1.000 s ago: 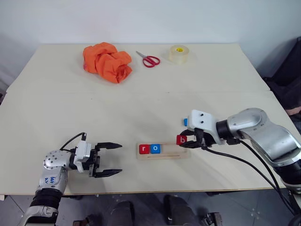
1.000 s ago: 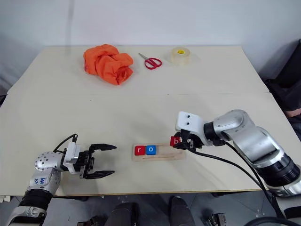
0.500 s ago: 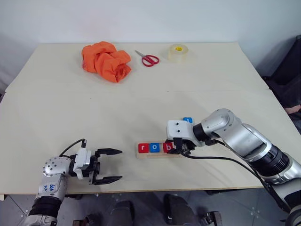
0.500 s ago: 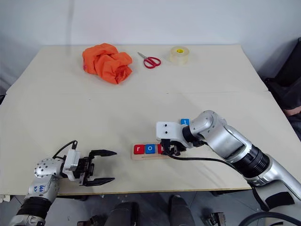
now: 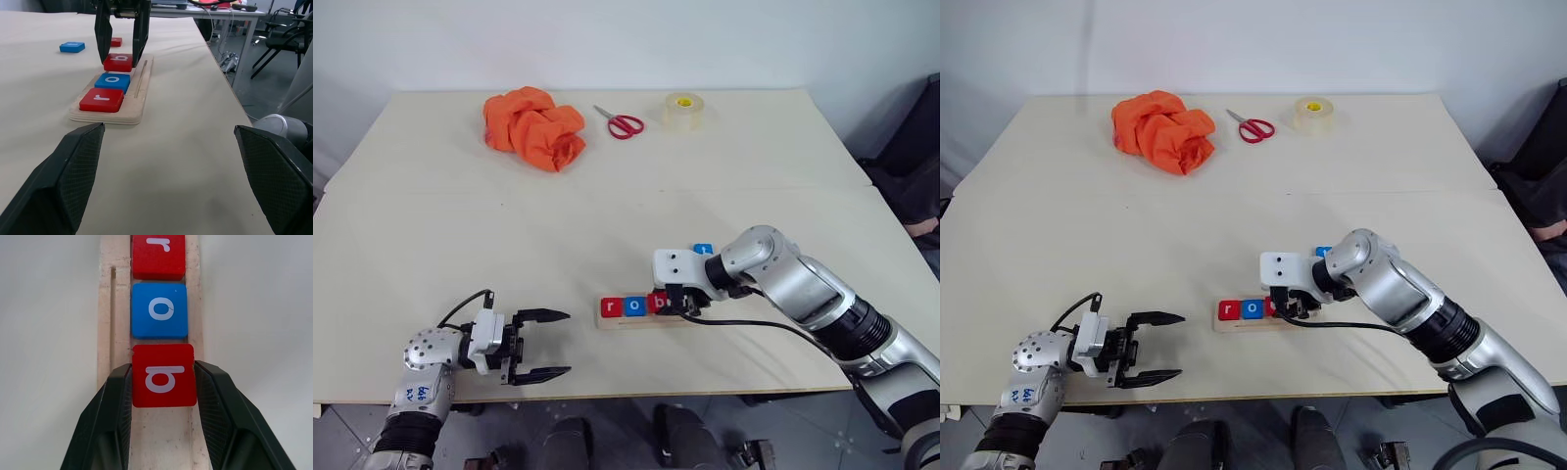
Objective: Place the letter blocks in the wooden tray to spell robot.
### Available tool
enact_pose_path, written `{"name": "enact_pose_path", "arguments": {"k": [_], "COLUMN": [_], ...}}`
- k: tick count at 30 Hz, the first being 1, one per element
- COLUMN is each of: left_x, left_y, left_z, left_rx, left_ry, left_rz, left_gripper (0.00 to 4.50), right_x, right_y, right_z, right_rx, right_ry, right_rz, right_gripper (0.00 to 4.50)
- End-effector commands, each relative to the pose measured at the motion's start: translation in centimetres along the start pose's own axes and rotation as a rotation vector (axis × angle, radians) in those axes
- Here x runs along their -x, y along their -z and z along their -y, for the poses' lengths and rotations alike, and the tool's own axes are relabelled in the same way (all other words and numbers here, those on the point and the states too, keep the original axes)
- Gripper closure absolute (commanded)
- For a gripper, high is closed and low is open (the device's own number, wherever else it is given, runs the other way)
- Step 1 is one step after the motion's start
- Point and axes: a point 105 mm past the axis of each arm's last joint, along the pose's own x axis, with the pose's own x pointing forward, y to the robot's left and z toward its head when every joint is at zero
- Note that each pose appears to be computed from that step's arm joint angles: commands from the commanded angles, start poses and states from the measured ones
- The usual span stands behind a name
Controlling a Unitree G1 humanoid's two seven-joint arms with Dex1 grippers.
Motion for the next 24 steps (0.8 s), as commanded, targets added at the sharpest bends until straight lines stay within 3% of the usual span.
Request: {"name": "enact_pose_path", "arguments": {"k": [1, 2, 9, 11, 21, 24], "left_x": [0.3, 0.4, 0.5, 0.6, 0.3, 0.3], "left_y": [-0.6, -0.6, -0.7, -0.7, -0.8, -0.8], "left_z": [-0.1, -0.2, -0.4, -0.5, -1.3, -1.4], "left_rx": [-0.032, -0.032, -0.038, -0.038, -0.046, -0.046], "left_ry": [-0.017, -0.018, -0.028, -0.029, -0.025, -0.022], "left_rz": [0.004, 0.003, 0.0, -0.001, -0.001, -0.001], "left_gripper": [0.0, 0.0, 0.0, 0.0, 0.0, 0.0], "right_x": [0.5, 0.5, 0.8, 1.1, 1.5, 2.1], "right_y": [-1.2, -1.2, -1.7, -2.0, -2.2, -2.5], "right_z": [0.2, 0.1, 0.6, 0.7, 0.2, -1.0], "right_rx": [0.048, 0.049, 0.057, 0.058, 0.029, 0.024], "right_ry": [0.004, 0.002, 0.027, 0.036, 0.053, 0.033], "right_rz": [0.023, 0.024, 0.029, 0.037, 0.094, 0.168], "right_gripper": [3.04, 3.04, 0.55, 0.06, 0.06, 0.99]}}
